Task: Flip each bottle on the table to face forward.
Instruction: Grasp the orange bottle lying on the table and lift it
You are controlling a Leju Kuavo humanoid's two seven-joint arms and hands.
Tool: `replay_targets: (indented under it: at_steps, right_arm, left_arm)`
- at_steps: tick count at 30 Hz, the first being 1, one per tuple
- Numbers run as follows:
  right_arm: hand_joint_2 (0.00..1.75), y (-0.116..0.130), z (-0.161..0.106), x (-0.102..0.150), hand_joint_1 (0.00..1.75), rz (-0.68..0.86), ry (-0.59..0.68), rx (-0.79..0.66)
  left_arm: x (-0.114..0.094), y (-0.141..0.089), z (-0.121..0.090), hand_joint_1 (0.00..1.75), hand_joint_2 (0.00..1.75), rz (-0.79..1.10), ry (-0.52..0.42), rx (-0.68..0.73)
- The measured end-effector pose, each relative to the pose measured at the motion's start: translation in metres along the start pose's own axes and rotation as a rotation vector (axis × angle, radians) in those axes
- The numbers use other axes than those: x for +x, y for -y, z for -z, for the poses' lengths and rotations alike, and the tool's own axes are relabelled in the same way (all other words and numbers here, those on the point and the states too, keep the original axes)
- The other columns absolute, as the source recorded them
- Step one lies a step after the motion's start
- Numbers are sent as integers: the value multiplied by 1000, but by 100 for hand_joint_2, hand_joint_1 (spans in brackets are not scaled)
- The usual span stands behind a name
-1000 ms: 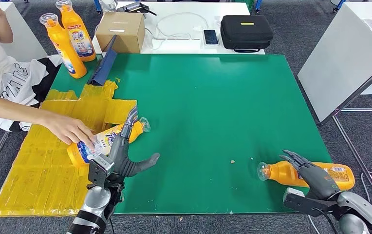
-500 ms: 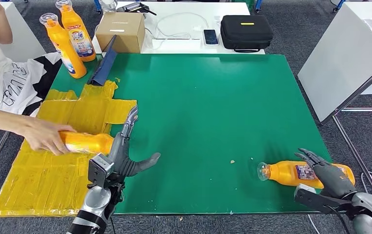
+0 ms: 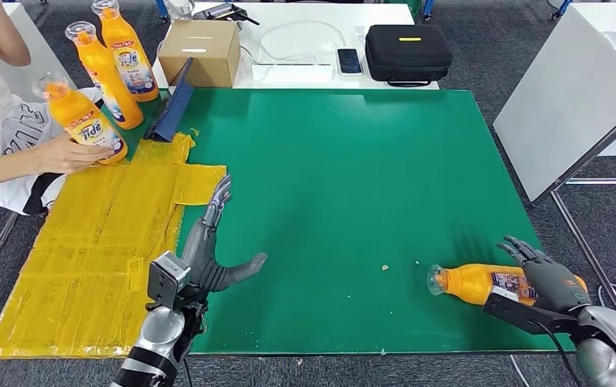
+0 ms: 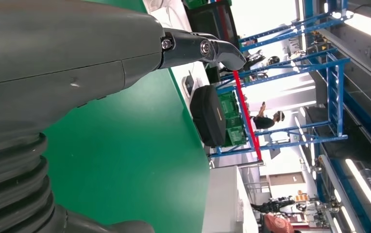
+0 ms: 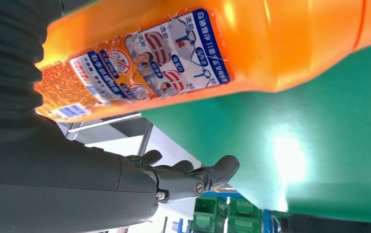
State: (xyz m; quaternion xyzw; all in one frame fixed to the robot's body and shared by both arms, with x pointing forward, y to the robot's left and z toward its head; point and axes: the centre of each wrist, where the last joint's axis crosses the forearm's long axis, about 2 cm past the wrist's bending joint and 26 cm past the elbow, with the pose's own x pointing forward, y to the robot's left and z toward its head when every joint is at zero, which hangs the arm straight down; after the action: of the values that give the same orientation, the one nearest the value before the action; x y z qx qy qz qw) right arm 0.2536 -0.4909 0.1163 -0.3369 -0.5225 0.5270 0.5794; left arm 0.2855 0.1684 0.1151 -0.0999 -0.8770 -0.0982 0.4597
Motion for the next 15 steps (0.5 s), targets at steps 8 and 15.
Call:
replay_targets:
  at_steps: [8, 15]
  right_arm:
    - [175, -8, 3, -8, 0, -29, -67, 39]
    - [175, -9, 0, -17, 0, -47, -116, 72]
  left_arm:
    - [0, 0, 0, 0, 175, -7, -4, -1]
    - [-2, 0, 1, 0, 175, -11, -16, -7]
